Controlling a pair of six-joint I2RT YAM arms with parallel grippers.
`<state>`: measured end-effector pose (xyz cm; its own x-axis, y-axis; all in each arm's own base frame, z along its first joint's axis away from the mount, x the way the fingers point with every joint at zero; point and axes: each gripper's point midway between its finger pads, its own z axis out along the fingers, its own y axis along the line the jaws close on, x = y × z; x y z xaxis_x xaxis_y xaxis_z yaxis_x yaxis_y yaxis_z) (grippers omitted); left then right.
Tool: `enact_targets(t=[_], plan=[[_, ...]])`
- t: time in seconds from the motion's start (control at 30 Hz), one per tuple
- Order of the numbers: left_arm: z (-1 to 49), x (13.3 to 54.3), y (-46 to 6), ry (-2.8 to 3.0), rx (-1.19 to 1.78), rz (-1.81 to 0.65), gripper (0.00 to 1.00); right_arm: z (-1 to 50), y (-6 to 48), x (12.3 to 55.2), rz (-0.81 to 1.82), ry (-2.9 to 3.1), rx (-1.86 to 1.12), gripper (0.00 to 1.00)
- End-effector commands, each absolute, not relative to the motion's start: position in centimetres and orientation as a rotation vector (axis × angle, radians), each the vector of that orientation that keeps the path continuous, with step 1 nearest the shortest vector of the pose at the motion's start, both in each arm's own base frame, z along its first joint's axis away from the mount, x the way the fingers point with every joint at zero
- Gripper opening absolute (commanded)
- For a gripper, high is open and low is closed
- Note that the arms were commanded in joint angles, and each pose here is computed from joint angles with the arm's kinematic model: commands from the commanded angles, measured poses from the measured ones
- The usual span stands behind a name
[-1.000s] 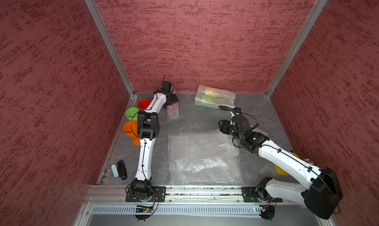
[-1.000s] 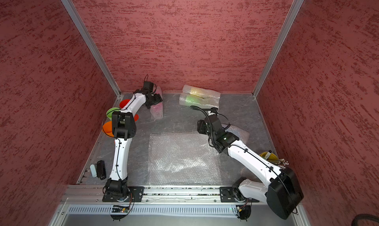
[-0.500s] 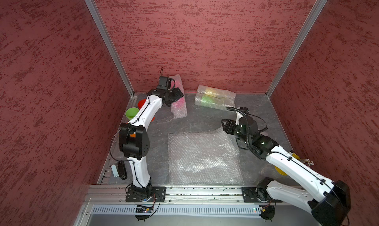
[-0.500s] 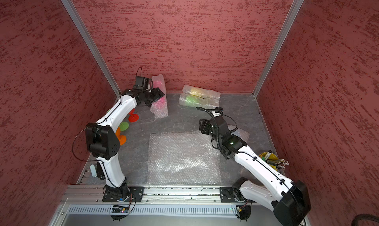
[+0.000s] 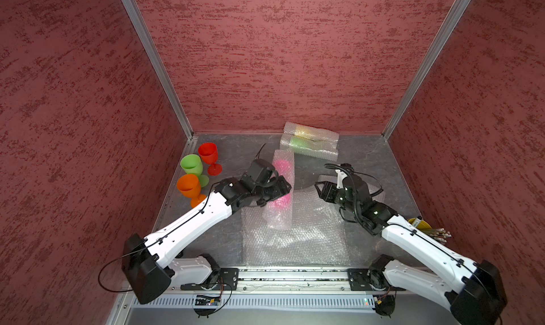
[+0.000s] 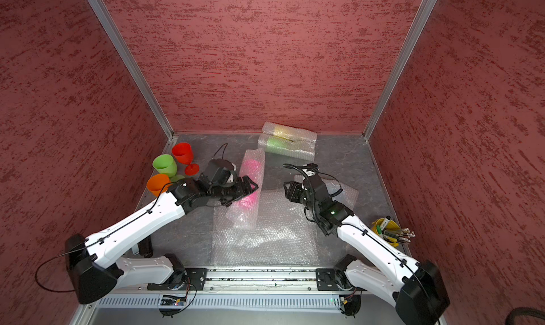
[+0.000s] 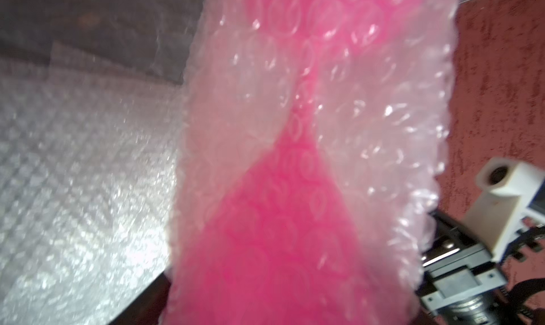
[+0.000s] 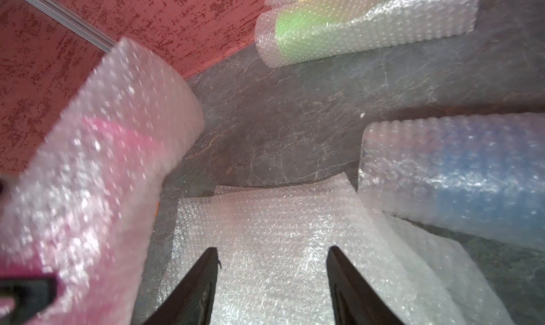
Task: Unpack wine glasses from bubble wrap
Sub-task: Place the bubble wrap at the center of the board.
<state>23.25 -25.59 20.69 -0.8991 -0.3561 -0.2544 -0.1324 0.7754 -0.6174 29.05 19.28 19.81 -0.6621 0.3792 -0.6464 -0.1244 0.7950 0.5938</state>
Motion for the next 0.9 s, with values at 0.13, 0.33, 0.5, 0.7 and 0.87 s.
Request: enact_targets(t=[0.13,0.33,0.5,0.7,0.87], plan=[[13.3,20.2,-24.2,2.693,-0.594,-0.62,0.83,19.1,21.0,28.6,0.898,2.183,0.163,0.61],[10.1,20.3,-24.3,2.73,-0.594,-0.528,0.91,18.1,21.8,28.5,0.9,2.215,0.143,0.62],[10.0,20.5,-26.3,2.774,-0.476,-0.553,1.0,17.4,21.8,28.4,0.894,2.223,0.154,0.68],[12.0,20.5,-26.4,2.753,-0.39,-0.586,1.0,17.6,21.7,28.5,0.885,2.22,0.157,0.76],[16.4,20.7,-25.1,2.624,-0.281,-0.699,1.0,17.6,23.5,28.2,0.934,2.246,0.102,0.72]])
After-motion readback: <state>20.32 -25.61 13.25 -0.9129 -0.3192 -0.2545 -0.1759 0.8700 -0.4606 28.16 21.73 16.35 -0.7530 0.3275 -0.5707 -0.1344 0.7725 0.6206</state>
